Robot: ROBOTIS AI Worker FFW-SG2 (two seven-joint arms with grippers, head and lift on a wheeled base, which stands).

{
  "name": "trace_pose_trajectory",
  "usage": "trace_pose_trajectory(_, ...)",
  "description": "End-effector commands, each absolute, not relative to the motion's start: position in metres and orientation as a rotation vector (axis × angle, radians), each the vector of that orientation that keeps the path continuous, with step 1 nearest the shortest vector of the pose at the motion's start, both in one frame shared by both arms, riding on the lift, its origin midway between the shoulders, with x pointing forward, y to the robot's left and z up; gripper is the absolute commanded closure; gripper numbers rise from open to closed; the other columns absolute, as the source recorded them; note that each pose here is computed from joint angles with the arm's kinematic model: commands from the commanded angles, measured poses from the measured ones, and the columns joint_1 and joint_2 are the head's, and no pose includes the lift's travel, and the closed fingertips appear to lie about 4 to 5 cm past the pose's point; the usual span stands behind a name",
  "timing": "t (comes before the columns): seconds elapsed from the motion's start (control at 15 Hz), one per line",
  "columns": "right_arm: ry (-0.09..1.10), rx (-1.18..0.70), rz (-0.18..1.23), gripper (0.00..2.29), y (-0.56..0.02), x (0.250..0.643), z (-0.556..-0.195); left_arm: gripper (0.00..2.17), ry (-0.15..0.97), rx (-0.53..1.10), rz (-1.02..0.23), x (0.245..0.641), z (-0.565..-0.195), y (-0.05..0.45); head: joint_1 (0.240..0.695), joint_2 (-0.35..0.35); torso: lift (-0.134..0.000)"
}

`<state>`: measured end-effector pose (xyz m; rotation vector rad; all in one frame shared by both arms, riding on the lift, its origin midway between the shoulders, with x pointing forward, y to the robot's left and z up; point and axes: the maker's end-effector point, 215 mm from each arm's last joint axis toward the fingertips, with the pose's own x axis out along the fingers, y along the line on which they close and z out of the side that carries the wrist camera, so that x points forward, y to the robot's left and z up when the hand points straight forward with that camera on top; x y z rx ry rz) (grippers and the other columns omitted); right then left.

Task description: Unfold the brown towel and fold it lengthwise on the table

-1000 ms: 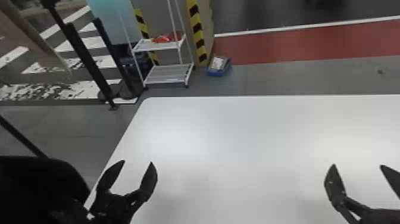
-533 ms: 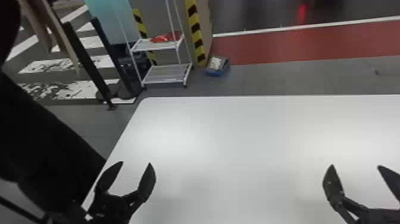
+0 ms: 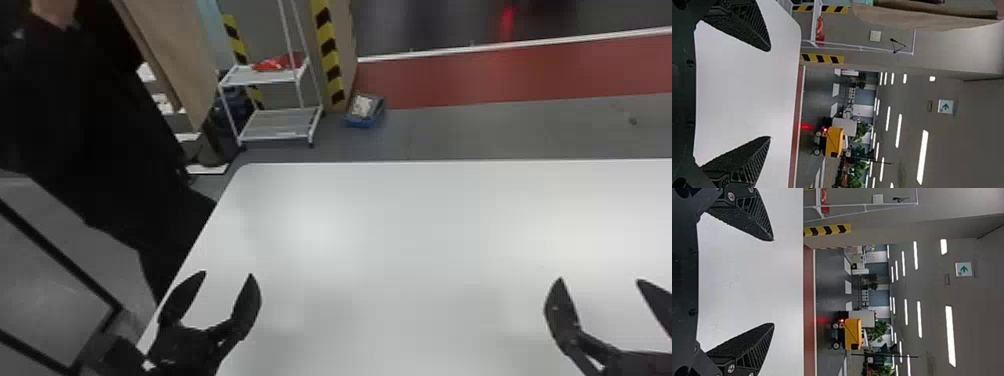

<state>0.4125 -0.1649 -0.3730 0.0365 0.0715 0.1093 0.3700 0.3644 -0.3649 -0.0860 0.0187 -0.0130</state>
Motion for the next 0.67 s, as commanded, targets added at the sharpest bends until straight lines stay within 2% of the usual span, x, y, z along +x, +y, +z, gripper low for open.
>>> trace_pose_trajectory(0.0, 0.067, 0.037, 0.109, 0.11, -0.1651, 0.4127, -0.3714, 0.08, 0.019, -0.090, -0.008, 0.3691, -0.3656, 0.3648, 0.695, 0.284, -0.117)
trace_pose_trajectory(0.6, 0.067, 0.033, 0.102, 0.11, -0.1693, 0.4138, -0.3716, 0.08, 0.020, -0.093, -0.003, 0.3686, -0.3687, 0.3669, 0.695, 0.285, -0.117)
